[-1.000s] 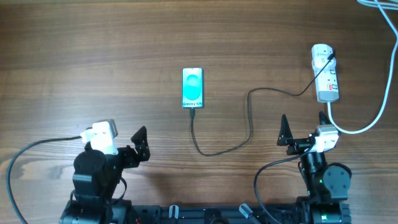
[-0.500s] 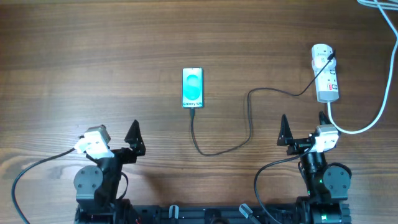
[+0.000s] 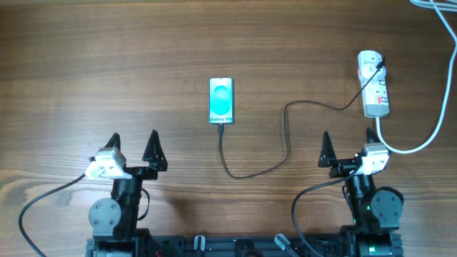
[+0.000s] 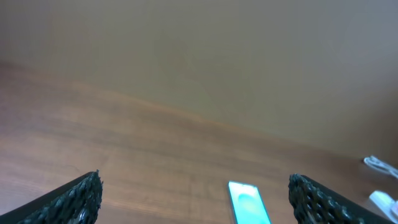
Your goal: Plug charger to phone and switch on socket
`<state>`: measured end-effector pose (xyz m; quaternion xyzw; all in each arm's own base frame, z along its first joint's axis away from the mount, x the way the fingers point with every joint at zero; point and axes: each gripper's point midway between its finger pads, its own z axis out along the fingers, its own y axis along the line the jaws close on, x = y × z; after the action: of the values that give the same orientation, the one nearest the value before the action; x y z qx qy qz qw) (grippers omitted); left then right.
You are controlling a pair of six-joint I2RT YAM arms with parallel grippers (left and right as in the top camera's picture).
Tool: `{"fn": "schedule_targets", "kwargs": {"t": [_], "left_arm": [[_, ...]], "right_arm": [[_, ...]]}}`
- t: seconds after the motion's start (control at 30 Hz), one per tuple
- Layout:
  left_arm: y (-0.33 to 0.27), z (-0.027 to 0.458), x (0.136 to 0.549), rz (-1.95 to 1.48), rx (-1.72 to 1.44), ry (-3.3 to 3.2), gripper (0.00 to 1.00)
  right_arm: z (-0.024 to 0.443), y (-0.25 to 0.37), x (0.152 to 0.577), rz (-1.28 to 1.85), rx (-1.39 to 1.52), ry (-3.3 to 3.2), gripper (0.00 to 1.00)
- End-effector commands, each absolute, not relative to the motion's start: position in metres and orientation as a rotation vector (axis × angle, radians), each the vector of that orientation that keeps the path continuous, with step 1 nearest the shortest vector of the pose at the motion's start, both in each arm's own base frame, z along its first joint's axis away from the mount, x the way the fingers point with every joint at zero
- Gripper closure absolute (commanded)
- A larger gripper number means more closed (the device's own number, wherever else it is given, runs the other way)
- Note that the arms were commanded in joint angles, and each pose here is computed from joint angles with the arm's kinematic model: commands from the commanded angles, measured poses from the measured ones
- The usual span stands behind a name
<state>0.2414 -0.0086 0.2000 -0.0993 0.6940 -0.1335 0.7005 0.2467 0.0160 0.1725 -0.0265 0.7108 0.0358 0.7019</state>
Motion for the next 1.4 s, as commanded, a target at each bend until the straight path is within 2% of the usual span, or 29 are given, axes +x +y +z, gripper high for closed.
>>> {"fn": "schedule_targets", "kwargs": {"t": [0.0,0.53,1.0,1.37], "left_arm": [[-0.007,0.205,0.242,-0.278,-0.203,1.493,0.0],[0.003,0.221,0.242,-0.244,-0.224,1.367,0.0],[0.003,0.157,0.246,-0.1,-0.136,1.64,0.0],[0.003,0.157,0.246,-0.039,-0.071,1.642,0.0]], "right_arm": [[0.175,0.013,0.246,0.055,-0.055,1.569,0.0],[0.175,0.013,0.246,0.055,-0.055,1.569,0.0],[0.175,0.013,0.246,0.055,-0.055,1.569,0.0],[0.175,0.013,0.246,0.055,-0.055,1.569,0.0]]}}
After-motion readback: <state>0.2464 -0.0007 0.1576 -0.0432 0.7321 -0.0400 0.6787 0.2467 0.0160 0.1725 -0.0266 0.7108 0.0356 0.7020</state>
